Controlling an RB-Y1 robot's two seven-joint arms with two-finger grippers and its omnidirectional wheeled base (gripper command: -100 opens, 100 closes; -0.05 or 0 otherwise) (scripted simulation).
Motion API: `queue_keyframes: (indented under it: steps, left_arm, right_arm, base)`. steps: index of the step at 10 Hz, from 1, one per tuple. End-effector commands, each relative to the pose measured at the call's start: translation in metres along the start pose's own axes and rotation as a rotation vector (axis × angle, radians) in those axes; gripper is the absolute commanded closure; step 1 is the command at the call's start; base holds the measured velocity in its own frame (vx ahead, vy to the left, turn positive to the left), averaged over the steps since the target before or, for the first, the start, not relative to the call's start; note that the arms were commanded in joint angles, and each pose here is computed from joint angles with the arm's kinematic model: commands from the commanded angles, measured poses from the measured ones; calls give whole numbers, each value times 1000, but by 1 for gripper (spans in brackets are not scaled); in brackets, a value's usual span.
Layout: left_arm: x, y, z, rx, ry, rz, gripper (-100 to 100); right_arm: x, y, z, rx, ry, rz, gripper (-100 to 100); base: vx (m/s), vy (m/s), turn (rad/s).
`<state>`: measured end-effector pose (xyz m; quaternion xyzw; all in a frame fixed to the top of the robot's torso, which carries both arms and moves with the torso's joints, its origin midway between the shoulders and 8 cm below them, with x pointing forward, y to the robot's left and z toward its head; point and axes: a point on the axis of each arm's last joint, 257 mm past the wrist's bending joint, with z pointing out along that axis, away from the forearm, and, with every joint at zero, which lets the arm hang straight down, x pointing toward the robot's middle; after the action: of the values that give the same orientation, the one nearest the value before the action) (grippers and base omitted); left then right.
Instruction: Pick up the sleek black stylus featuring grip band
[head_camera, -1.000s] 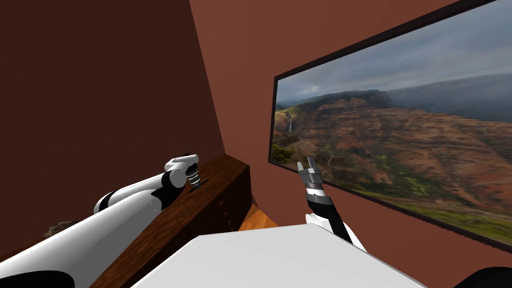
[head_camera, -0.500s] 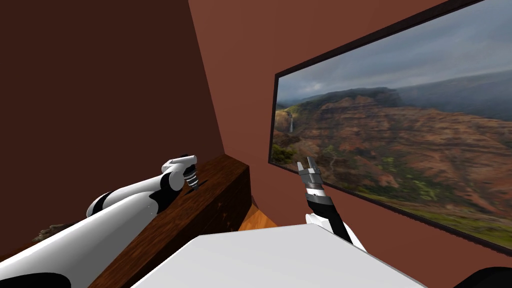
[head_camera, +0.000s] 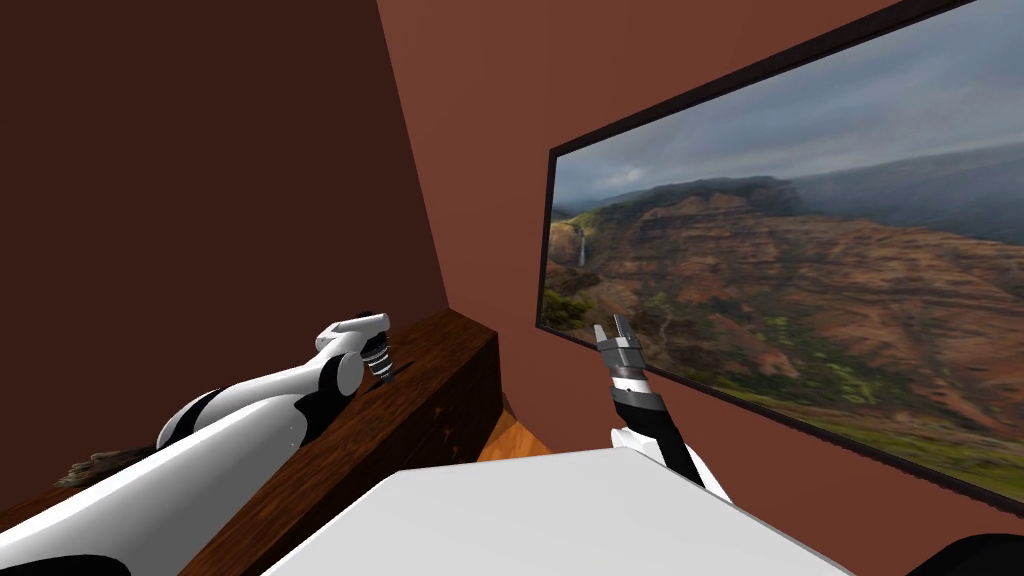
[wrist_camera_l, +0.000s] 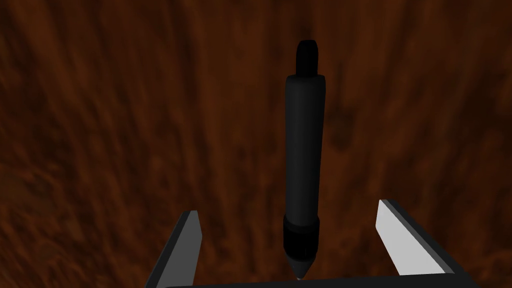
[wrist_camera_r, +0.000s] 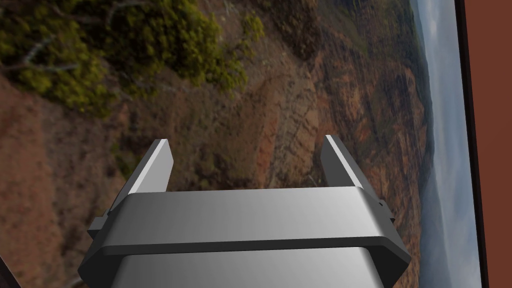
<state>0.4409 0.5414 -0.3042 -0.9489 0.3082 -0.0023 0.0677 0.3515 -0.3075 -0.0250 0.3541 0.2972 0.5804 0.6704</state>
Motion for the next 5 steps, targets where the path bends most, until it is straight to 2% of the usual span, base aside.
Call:
queue_keyframes:
  steps: [1, 2, 3, 4, 5]
  left_arm:
    - [-11, -3, 3, 6, -12, 0, -100]
    - [-6, -1, 3, -1, 5, 0, -100]
    - [-13, -2, 6, 4, -7, 5, -100]
    - [-10, -1, 6, -1, 5, 3, -100]
    - [-16, -1, 8, 1, -4, 8, -100]
  right_arm:
    - [0, 0, 0, 0, 0, 0, 0]
    - [0, -1, -1, 4, 0, 1, 0]
    - [0, -3, -1, 8, 0, 2, 0]
    - [1, -4, -2, 11, 0, 2, 0]
    - [1, -4, -2, 13, 0, 3, 0]
  base:
    - [29, -30, 3]
    - [23, -21, 6]
    - [18, -14, 0]
    - [15, -13, 0]
    - [19, -19, 0]
